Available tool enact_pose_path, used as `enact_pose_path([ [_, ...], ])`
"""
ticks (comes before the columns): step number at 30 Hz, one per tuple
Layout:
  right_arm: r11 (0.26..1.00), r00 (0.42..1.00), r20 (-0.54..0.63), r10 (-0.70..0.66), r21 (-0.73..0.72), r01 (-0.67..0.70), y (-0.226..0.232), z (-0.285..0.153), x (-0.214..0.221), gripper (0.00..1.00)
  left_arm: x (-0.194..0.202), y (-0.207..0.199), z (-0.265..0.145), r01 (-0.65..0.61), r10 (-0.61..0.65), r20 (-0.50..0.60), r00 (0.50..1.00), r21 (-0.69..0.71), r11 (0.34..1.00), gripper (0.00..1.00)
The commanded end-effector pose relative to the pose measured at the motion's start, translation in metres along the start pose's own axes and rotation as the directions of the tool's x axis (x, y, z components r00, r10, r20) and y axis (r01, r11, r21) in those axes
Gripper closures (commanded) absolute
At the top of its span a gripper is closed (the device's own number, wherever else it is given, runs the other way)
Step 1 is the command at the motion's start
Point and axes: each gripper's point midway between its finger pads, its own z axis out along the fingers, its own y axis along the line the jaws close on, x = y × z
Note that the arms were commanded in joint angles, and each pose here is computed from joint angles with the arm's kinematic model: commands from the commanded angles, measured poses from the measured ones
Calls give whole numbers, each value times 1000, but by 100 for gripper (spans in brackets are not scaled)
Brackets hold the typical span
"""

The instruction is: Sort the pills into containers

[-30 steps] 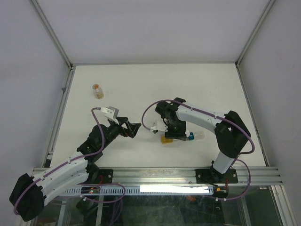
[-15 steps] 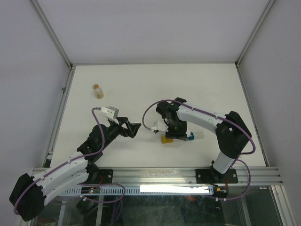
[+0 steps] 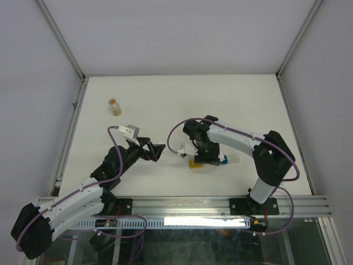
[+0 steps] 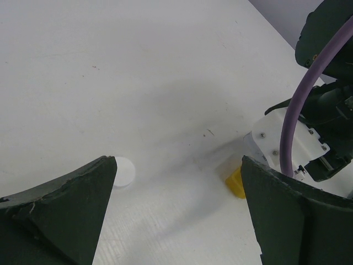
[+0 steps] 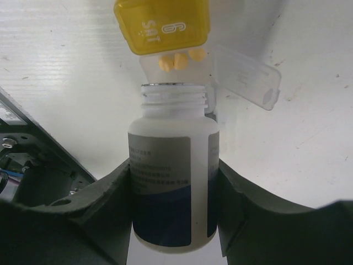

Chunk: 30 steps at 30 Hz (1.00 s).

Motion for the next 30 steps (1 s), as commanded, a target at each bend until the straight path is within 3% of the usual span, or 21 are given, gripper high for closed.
enact_pose_path([
  [1,999,1000,31,0,45,-2,-4,-14,-4,100,-15,-1,2,-16,16,55,998,4,1000,1],
  [11,1000,999,50,14,22,-15,-1,-14,-5,100,-16,-2,1,-19,18,59,998,10,1000,1],
  [18,998,986,158,57,29,-62,-1,-18,-5,99,-28,-9,-6,-23,19,101,995,36,999,1],
  [23,996,948,306,90,-2,-93,6,-24,-11,99,-44,-21,-13,-22,10,138,990,84,996,1],
  [27,993,856,503,118,-42,-112,10,-42,-18,99,-53,-33,-18,-1,-20,155,988,136,991,1],
  [30,992,693,710,124,-73,-103,8,-69,-36,99,-54,-44,-16,21,-47,131,990,190,982,1],
])
